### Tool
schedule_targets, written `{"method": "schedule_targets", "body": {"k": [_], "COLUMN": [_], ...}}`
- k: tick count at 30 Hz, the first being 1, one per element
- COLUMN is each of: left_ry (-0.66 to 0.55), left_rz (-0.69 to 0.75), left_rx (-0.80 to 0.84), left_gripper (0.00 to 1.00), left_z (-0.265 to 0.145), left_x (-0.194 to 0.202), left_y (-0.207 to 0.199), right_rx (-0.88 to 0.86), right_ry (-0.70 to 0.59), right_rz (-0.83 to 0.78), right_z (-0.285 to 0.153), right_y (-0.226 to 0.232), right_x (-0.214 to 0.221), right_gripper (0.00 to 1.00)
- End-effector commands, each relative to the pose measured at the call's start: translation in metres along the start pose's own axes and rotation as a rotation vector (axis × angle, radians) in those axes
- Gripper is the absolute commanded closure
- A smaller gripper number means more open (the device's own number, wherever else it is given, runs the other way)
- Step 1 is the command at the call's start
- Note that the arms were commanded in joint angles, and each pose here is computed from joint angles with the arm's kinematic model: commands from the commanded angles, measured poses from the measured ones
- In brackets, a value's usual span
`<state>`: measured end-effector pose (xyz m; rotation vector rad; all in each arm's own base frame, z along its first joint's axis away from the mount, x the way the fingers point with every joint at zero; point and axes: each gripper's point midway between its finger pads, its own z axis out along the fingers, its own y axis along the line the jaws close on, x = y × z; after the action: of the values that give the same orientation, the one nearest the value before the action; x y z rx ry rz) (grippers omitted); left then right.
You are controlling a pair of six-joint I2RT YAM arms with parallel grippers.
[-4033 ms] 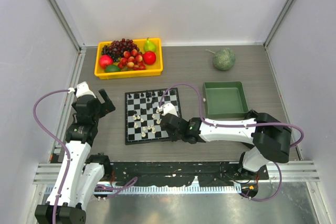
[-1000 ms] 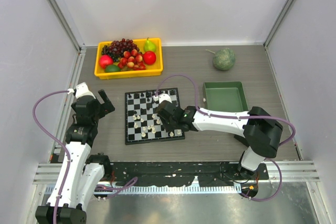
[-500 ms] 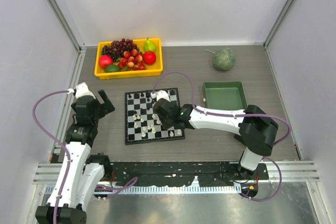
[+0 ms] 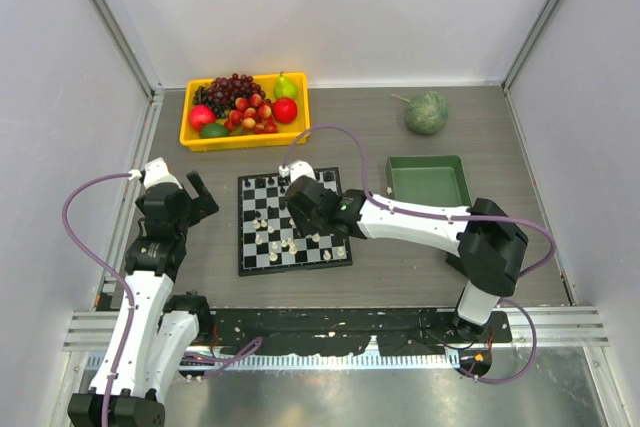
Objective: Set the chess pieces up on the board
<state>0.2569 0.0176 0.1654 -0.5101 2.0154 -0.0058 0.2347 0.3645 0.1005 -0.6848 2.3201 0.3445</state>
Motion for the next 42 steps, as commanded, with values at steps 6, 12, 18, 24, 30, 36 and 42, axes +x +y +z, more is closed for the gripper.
{"method": "schedule_targets", "body": {"k": [6,12,18,24,30,36,42], "left_ry": [-0.039,-0.05,-0.054,-0.053,-0.054,-0.06,-0.058], "left_rz": [0.009,0.007,0.009,0.009,0.006,0.005,0.001], "left_rx": [-0.019,-0.04,-0.041,-0.039,-0.031,-0.029,-0.023], "left_gripper": [0.01,0.01,0.01,0.01,0.01,0.01,0.01], "left_z": [-0.004,-0.005,-0.005,-0.005,-0.005,-0.006,-0.005], "left_x": [-0.01,-0.01,-0.011,-0.011,-0.013,-0.016,-0.016], "left_y": [0.005,0.01,0.01,0.009,0.008,0.007,0.006], "right_rx": [-0.067,-0.053,-0.06,-0.072,-0.098,-0.114,-0.108], "right_ry": [-0.017,0.055,0.069,0.056,-0.007,-0.046,-0.031], "right_rz": [-0.001,-0.004,-0.009,-0.013,-0.001,0.019,0.023], "right_z": [0.011,0.029,0.034,0.029,0.006,-0.024,-0.036], "right_y": [0.022,0.018,0.018,0.02,0.02,0.016,0.013], "right_x": [-0.024,-0.009,-0.007,-0.012,-0.029,-0.02,0.006], "right_gripper": [0.6,0.62,0.68,0.84,0.89,0.89,0.88]}}
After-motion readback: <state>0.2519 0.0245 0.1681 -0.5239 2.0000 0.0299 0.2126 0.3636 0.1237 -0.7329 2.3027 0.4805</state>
